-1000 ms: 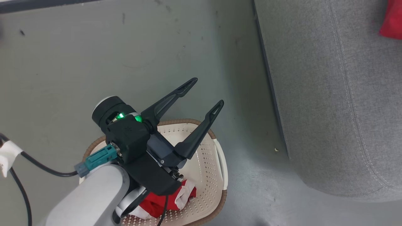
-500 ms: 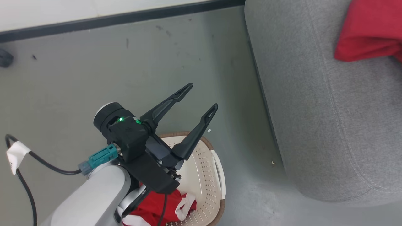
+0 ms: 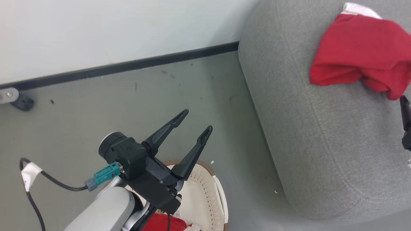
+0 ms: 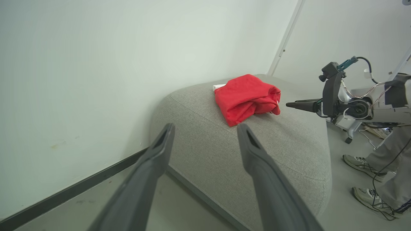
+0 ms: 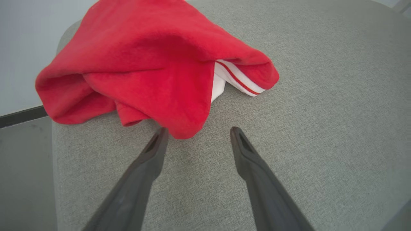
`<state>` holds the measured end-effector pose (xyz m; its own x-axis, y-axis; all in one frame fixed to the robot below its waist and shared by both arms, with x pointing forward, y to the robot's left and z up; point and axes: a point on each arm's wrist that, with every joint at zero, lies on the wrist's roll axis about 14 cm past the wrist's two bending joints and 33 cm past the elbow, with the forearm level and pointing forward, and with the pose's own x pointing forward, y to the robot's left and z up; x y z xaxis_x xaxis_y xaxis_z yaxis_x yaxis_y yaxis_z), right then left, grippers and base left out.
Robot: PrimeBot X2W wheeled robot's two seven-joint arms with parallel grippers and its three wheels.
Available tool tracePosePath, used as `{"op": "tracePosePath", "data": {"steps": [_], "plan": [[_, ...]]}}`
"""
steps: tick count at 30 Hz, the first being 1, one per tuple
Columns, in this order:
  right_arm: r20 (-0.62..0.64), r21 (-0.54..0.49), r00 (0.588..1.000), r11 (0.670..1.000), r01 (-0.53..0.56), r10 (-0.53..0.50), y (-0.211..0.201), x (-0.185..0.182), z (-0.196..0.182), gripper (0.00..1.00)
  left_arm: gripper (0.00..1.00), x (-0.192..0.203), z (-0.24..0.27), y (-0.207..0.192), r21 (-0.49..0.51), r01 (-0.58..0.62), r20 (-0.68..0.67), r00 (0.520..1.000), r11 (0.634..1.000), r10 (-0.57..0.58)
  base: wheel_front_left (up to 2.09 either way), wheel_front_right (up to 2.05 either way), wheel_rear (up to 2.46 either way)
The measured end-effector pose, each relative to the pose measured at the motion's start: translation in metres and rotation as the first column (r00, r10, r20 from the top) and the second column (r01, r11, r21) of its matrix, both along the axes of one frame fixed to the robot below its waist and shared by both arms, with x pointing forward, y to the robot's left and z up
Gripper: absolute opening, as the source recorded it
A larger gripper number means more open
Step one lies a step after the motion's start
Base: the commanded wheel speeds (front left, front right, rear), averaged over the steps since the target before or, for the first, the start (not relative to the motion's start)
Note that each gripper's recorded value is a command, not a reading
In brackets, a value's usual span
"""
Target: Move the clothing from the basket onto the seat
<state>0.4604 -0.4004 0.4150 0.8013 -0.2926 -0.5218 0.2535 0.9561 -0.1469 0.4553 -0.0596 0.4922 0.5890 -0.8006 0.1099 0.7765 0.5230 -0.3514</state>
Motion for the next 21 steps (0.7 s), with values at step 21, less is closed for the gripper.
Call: {"op": "tracePosePath", "data": {"steps": [21], "plan": [[0.392,0.062,0.895,0.965,-0.254,0.211,0.080,-0.015,0.089,1.00,1.00,-0.038,0.042,0.034,-0.013,-0.146,0.028,0.989,0.989,0.146,0.00,0.00,0.00]]}}
